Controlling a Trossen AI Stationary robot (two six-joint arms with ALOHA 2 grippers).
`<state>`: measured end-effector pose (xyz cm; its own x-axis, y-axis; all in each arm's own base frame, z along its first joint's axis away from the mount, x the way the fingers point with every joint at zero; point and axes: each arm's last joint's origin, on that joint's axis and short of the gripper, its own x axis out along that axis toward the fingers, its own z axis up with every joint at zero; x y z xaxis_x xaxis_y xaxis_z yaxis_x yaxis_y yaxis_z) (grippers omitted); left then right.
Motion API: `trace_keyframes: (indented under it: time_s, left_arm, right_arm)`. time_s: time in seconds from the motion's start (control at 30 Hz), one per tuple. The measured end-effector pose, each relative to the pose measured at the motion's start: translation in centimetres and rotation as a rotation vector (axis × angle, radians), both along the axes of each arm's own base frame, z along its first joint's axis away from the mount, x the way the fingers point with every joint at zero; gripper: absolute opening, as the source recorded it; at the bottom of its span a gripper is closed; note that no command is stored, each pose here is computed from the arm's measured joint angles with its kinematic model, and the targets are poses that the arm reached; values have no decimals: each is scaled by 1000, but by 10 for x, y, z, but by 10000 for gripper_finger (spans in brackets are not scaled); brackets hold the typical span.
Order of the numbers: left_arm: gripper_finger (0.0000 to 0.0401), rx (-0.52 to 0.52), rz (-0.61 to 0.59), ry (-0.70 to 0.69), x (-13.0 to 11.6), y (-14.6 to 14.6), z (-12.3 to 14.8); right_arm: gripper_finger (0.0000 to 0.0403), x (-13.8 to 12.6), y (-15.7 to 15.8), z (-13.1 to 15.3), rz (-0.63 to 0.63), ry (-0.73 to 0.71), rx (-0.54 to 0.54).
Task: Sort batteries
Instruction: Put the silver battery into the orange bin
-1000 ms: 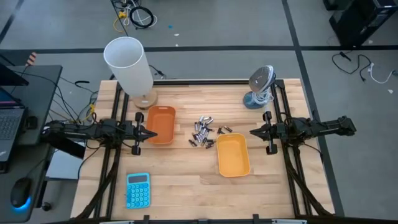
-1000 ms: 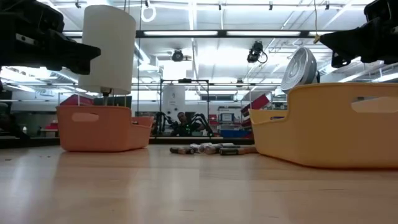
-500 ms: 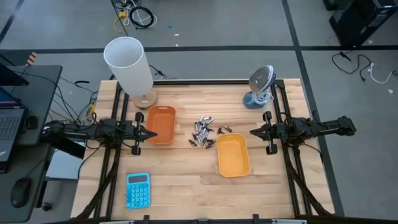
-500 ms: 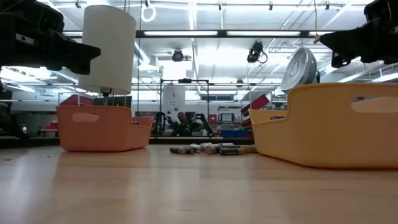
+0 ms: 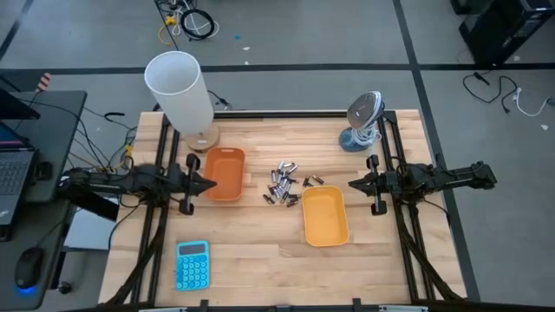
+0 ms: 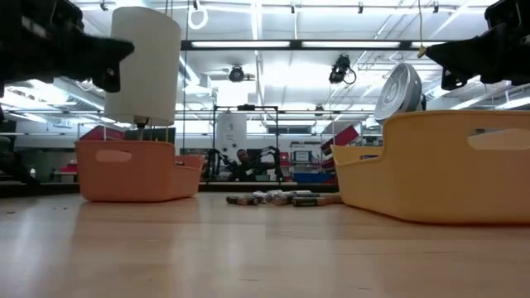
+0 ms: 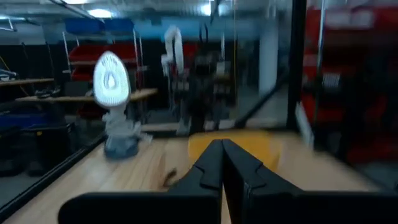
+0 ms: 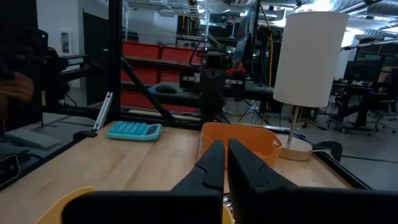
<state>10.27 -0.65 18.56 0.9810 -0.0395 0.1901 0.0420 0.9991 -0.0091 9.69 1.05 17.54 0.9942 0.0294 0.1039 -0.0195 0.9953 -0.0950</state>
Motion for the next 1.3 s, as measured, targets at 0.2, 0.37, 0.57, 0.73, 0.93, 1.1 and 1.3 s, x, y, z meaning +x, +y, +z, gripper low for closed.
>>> trace_keyframes:
  time_s: [0.2, 0.37, 0.57, 0.73, 0.93, 1.1, 1.3]
  left_arm:
    - [8, -185, -43, -76, -2, 0, 8]
    - [8, -236, -53, -58, -1, 0, 6]
    - [8, -276, -91, -97, -3, 0, 10]
    - [8, -252, -154, -154, -5, -2, 16]
    - [8, -223, -256, -126, -4, -9, 15]
    - [8, -209, -208, -124, -3, -13, 14]
    - [8, -211, -143, -75, 2, -17, 10]
  right_arm:
    - [6, 0, 0, 3, 0, -33, 11]
    - [8, -2, 0, 13, 47, -127, 157]
    - [7, -5, 0, 21, 64, -219, 184]
    - [9, -6, 0, 24, 82, -248, 249]
    - [6, -6, 0, 25, 79, -251, 236]
    - [8, -6, 0, 25, 76, -252, 223]
    - [7, -6, 0, 25, 71, -253, 202]
